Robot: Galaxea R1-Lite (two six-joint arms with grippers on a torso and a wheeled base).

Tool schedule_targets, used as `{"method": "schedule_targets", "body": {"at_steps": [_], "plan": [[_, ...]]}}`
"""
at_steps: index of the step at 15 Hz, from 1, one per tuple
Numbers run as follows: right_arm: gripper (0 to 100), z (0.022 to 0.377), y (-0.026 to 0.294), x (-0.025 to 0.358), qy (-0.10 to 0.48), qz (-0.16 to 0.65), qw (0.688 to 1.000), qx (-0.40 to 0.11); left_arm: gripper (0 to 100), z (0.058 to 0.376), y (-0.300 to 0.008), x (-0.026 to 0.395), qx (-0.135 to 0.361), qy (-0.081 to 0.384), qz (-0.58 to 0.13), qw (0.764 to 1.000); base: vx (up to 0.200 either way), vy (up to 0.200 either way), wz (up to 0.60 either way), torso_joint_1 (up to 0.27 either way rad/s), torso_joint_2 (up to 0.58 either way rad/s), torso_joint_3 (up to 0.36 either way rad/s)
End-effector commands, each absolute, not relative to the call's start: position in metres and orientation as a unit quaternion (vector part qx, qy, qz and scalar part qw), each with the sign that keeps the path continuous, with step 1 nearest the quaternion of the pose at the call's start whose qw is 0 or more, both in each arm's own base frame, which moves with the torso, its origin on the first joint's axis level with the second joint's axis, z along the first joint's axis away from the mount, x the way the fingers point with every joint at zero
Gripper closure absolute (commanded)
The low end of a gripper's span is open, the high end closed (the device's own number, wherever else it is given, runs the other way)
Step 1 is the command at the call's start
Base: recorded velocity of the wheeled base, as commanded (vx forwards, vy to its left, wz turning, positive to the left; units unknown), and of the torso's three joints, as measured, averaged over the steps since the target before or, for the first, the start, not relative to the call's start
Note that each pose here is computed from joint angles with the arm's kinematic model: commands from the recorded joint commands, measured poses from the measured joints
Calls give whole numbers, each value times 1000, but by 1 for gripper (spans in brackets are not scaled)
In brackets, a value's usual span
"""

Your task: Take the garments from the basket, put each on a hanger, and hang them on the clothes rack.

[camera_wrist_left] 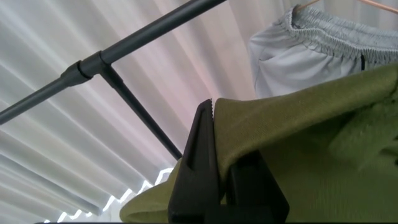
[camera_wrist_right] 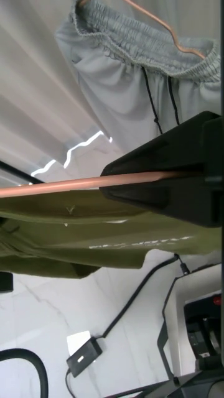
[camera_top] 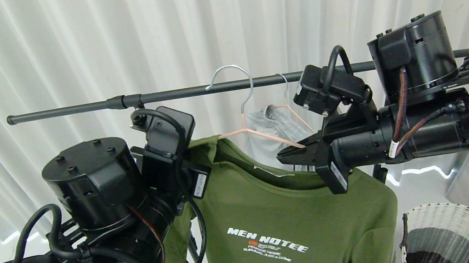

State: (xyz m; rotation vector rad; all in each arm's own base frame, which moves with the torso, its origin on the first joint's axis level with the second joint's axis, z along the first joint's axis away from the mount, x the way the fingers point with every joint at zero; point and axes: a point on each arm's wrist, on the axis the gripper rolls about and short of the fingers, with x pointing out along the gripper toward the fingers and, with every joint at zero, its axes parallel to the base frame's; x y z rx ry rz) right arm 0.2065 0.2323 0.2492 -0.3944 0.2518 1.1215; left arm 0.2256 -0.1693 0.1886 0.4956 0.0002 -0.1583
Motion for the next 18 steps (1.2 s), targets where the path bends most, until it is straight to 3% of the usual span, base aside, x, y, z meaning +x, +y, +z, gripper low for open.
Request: {"method": "schedule_targets", "body": {"at_steps": [1, 11, 12, 18], "plan": [[100, 249, 233, 205, 118, 529, 820, -184, 100, 188, -169, 226, 244, 0, -79, 967, 0, 0, 0, 0, 0, 0], [100, 250, 237, 199, 131, 541, 816, -156, 100, 189, -169, 222, 239, -9, -82, 968, 0, 0, 0, 0, 0, 0], [100, 252, 236, 198, 133, 539, 818, -147, 0, 188, -169, 222, 238, -9, -85, 967, 0, 0, 0, 0, 0, 0], [100, 262, 222, 201, 150, 511, 842, -89, 0, 179, -160, 214, 228, -24, -83, 970, 0, 0, 0, 0, 0, 0]]}}
